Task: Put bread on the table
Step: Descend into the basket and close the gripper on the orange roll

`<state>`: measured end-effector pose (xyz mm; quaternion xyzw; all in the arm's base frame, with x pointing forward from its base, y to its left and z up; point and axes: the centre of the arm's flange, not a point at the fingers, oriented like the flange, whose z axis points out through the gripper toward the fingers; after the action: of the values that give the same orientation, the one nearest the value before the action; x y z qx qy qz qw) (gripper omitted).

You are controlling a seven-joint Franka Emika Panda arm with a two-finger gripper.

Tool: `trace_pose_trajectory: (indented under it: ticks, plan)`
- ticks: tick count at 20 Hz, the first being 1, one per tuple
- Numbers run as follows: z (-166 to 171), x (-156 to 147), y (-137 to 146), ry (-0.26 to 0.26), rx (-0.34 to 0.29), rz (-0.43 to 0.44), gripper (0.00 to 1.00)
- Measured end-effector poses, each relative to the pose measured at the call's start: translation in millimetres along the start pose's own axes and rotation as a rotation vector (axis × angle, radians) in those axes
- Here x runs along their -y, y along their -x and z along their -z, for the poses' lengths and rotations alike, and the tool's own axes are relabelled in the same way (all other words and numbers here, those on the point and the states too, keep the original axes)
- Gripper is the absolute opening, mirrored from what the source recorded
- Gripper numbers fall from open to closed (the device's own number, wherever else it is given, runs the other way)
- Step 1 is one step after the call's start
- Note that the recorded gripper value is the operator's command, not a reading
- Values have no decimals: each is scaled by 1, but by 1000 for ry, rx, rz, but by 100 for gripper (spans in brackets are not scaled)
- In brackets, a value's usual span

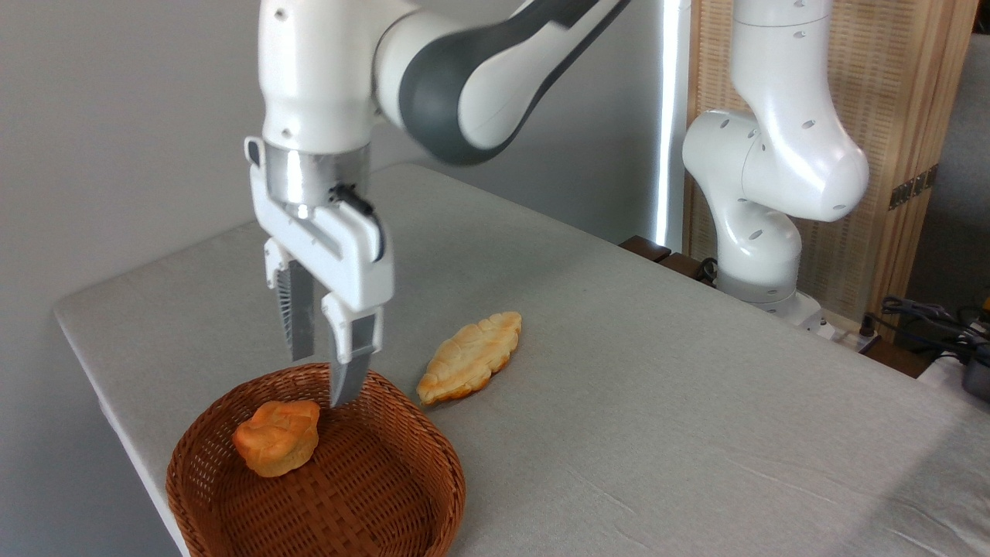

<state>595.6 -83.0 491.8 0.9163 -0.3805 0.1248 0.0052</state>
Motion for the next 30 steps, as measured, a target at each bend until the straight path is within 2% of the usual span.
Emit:
trace_pose_trajectory:
  ticks: [6,14,30]
  plan:
    - [-31,0,-18,-27,-51,-18,100]
    - [-65,7,-22,-39,-71,-12,100]
    - [-67,1,-28,-33,-76,-24,100]
